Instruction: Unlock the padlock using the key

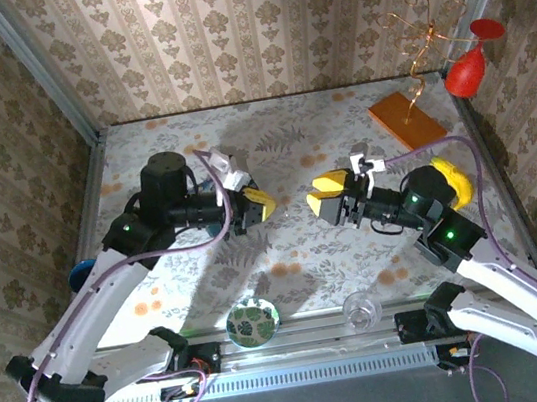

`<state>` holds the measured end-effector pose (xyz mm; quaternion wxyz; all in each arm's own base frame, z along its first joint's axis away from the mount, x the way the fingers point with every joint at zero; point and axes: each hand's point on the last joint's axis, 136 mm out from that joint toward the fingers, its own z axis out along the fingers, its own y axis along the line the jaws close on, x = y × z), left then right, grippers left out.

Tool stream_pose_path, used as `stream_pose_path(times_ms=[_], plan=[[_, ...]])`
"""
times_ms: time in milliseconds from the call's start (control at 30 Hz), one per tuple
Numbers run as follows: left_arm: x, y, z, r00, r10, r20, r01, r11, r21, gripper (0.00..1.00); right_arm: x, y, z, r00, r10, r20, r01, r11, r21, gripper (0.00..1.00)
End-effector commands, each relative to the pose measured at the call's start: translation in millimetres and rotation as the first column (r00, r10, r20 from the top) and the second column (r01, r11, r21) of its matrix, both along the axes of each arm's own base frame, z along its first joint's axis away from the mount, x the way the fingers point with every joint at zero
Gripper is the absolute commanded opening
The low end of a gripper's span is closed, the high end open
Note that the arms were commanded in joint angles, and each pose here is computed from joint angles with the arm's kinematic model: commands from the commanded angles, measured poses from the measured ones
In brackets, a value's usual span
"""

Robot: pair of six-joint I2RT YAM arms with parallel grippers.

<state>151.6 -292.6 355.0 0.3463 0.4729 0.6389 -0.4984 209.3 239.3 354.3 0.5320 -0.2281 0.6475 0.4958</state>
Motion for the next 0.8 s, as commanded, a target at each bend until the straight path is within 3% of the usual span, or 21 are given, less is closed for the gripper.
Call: stream_pose_path(times_ms=[0,267,767], plan=[[-10.8,0.6,-0.5,0.998,-0.057,0.038,0.055,0.998,0.039,0.00,-18.9,13.5,11.8,0.989,0.140,0.050,-0.139,0.990,-0.022,0.51],[-19.3,-3.7,-1.1,0.993,-0.100,0.059,0.097,0.994,0.040,0.00,-26.5,29.5,9.9,0.964,0.264,0.028,-0.263,0.964,-0.036,0.41],[-16.6,-7.8,6.3,0.994,-0.094,0.058,0.096,0.995,-0.031,0.00,-28.2,50.7,-3.0,0.938,0.347,-0.012,-0.347,0.937,-0.038,0.37]])
